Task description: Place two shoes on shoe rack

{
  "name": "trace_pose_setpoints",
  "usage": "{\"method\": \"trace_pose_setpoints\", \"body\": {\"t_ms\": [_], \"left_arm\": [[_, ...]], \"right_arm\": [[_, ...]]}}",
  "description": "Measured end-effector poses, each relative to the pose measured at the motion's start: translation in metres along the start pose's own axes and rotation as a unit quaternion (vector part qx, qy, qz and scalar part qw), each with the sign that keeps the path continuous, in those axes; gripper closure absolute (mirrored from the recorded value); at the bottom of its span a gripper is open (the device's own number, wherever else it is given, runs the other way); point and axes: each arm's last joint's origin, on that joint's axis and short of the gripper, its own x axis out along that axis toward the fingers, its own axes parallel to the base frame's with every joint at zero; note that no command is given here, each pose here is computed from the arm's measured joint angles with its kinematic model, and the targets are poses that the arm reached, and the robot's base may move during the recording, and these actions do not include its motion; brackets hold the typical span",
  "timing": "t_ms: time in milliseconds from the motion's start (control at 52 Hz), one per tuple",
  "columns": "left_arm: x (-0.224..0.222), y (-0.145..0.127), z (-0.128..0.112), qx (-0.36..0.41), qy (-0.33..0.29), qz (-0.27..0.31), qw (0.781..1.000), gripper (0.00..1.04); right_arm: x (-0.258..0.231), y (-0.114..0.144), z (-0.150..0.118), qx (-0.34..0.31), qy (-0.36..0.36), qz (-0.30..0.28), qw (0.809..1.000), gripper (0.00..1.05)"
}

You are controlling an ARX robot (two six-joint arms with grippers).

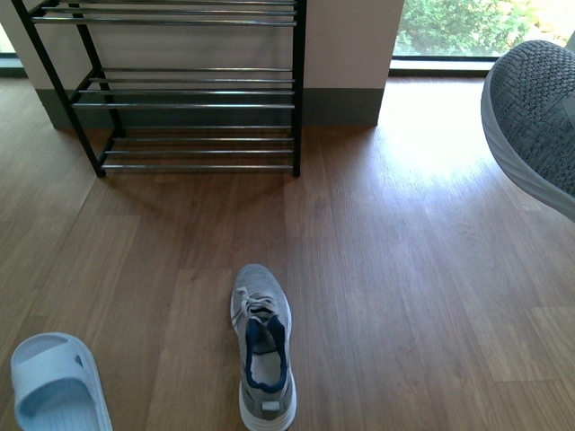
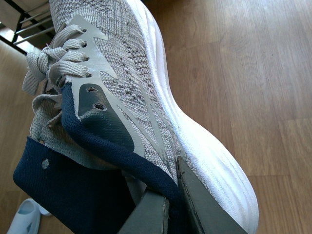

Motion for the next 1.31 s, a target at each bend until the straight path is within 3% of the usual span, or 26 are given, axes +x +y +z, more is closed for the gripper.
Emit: {"method": "trace_pose_setpoints", "body": {"t_ms": [731,751,808,885,1174,1309], "left_arm": [[0.0,0.0,0.0,0.0,0.0,0.0,1.0,0.09],[0.0,0.0,-0.001,-0.007,0.008,0.008,1.0,0.09],[0.002,-0.003,-0.001,-0.053,0.109,0.071,0.99,0.09],[0.012,-0.01,0.001,-0.077,0.159,0.097,0.979,0.09],[0.095,-0.064,0.004,-0.072,0.238,-0.019,0.969,0.09],[0.14,-0.099,-0.028,-0.012,0.319,-0.088,0.944,0.09]], "right_arm": [[0.0,0.0,0.0,0.0,0.0,0.0,1.0,1.04],[0.0,0.0,0.0,0.0,0.0,0.0,1.0,1.04],[0.0,0.0,0.0,0.0,0.0,0.0,1.0,1.04],[0.0,0.0,0.0,0.0,0.0,0.0,1.0,1.04],[0.0,0.0,0.0,0.0,0.0,0.0,1.0,1.04],[0.0,0.0,0.0,0.0,0.0,0.001,1.0,1.04]]}}
